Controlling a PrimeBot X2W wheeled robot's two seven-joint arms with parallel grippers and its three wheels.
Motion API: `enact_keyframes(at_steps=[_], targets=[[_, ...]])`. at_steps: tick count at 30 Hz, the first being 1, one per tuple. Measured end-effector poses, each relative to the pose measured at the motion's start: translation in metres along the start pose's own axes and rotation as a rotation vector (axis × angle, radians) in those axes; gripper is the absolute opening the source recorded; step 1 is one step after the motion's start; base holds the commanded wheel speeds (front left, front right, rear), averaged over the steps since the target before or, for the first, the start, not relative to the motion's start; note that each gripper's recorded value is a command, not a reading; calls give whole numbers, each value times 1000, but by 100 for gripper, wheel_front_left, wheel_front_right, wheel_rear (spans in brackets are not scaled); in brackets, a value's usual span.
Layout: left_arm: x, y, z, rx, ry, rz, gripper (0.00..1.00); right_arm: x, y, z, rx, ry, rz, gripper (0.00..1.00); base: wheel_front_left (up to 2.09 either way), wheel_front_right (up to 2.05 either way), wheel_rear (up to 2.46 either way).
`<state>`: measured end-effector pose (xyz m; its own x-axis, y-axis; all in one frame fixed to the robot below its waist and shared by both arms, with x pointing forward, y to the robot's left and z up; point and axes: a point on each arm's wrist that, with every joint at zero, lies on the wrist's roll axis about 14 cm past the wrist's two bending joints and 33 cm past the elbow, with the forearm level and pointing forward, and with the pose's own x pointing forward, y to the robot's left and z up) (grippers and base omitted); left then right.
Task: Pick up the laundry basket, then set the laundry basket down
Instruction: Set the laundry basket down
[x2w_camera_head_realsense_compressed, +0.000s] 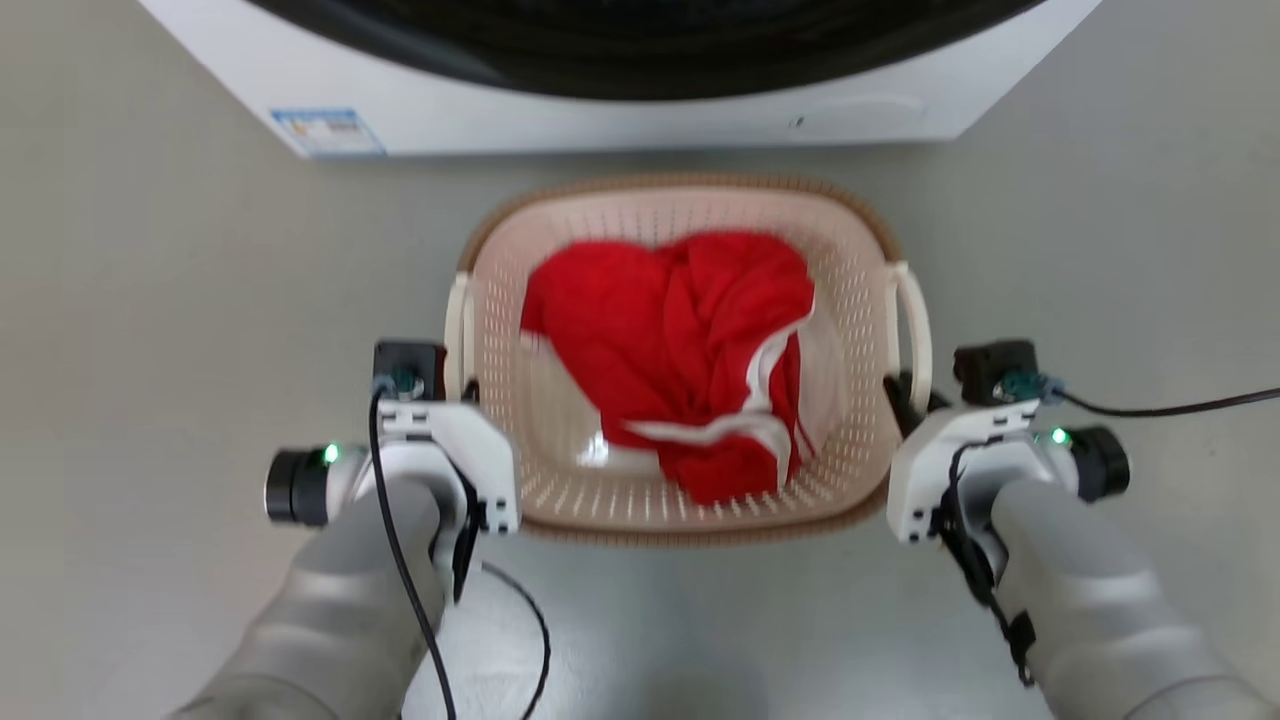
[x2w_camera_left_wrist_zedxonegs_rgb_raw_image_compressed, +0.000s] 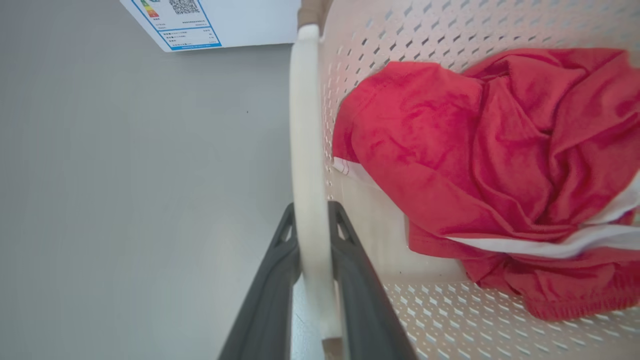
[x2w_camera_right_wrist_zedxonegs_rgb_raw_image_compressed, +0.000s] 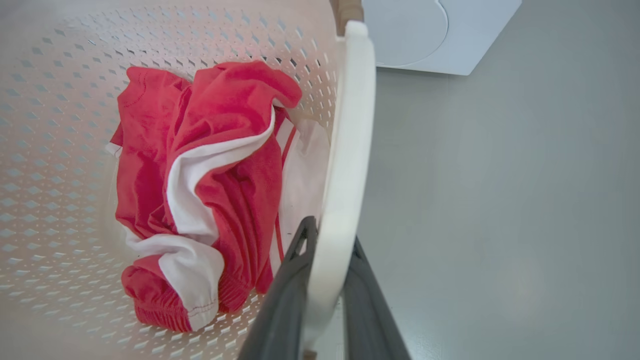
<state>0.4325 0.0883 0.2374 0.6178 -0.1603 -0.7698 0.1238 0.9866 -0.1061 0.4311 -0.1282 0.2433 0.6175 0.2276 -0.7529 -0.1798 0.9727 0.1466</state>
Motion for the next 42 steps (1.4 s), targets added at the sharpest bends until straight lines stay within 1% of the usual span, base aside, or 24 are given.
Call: enact_keyframes(at_steps=[4,8,14,21,27,42], targets=[[17,8,6,-4,-13,13,0,19,-1,4,3,-18,6,0,0,0,0],[34,16,3,-8,-2,26,0,39,-3,-2,-2,-4,10,0,0,0,0],[54,20,2,-20,-3,24,0,61,-9,-10,4,11,3,0,0,0,0],[70,27,2,-33,-11,39,0,83,-14,-11,3,11,-4,0,0,0,0],[77,30,-1,-34,-13,43,0,91,-18,-14,0,20,-13,0,0,0,0],[84,32,-11,-33,6,45,0,99,-20,-23,1,31,-16,0,0,0,0]])
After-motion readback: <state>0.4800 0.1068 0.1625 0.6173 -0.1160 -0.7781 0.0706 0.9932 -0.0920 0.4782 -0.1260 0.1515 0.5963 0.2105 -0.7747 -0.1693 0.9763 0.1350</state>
